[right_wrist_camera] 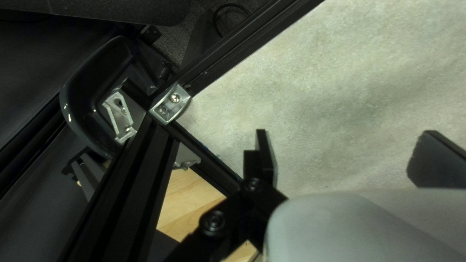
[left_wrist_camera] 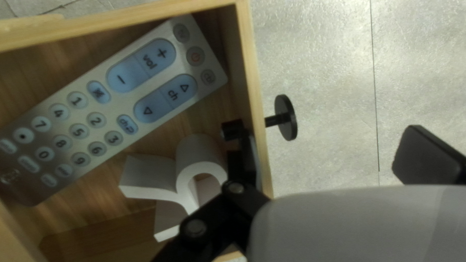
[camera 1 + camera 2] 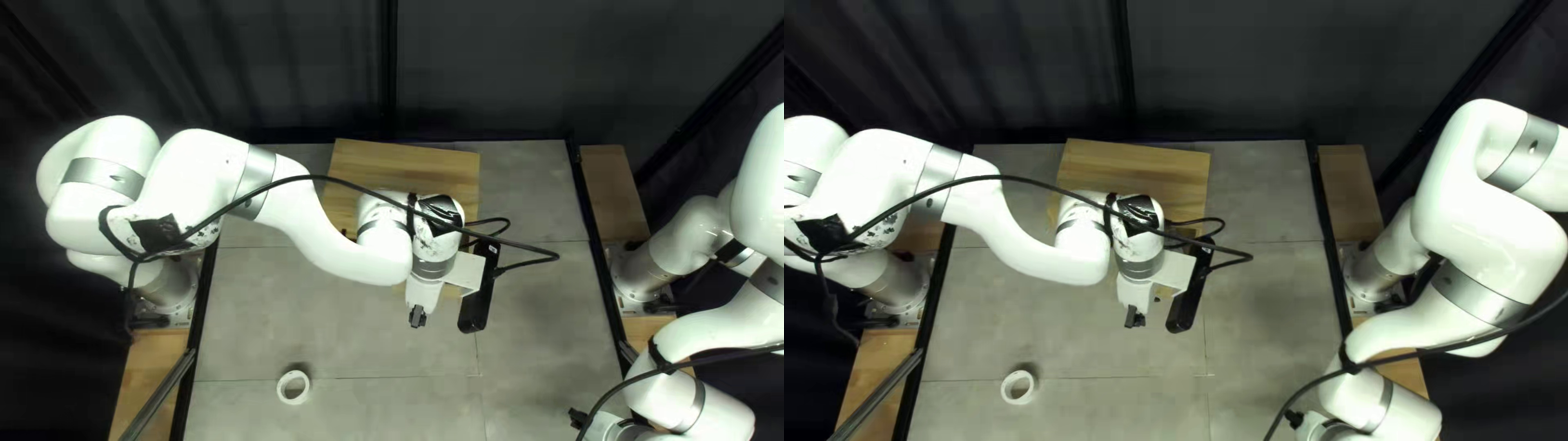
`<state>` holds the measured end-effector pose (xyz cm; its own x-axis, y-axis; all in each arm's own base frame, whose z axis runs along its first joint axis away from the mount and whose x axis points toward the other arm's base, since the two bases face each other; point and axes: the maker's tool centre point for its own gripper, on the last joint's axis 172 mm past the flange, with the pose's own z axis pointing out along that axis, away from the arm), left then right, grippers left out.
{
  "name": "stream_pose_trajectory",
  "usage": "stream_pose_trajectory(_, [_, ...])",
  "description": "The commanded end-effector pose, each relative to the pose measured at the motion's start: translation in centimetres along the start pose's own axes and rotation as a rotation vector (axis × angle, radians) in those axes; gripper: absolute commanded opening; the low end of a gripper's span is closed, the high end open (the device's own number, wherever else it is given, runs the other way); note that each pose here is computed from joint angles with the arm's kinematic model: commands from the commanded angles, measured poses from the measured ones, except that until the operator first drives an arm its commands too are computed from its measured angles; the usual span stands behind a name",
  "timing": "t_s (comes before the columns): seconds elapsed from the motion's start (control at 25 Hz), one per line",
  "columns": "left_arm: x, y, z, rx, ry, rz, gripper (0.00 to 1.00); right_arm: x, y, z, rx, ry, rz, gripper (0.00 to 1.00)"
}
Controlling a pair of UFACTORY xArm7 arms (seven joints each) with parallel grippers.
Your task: Open drawers and place objects into drawer and close
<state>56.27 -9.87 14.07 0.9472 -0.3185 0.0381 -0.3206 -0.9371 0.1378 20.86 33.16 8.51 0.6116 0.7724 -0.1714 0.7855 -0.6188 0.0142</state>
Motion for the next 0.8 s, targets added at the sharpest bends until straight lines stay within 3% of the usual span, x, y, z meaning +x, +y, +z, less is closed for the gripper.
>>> stream_pose_trajectory(0.04, [-0.03, 0.24, -0.07, 0.002, -0.001, 0.001, 0.95, 0.00, 0.00, 0.00, 0.000, 0.000, 0.000, 1.00])
stream_pose_trajectory(0.8, [0.06, 0.91, -0.28, 0.009, -0.012, -0.002, 0.97, 0.00, 0.00, 0.00, 0.000, 0.000, 0.000, 1.00])
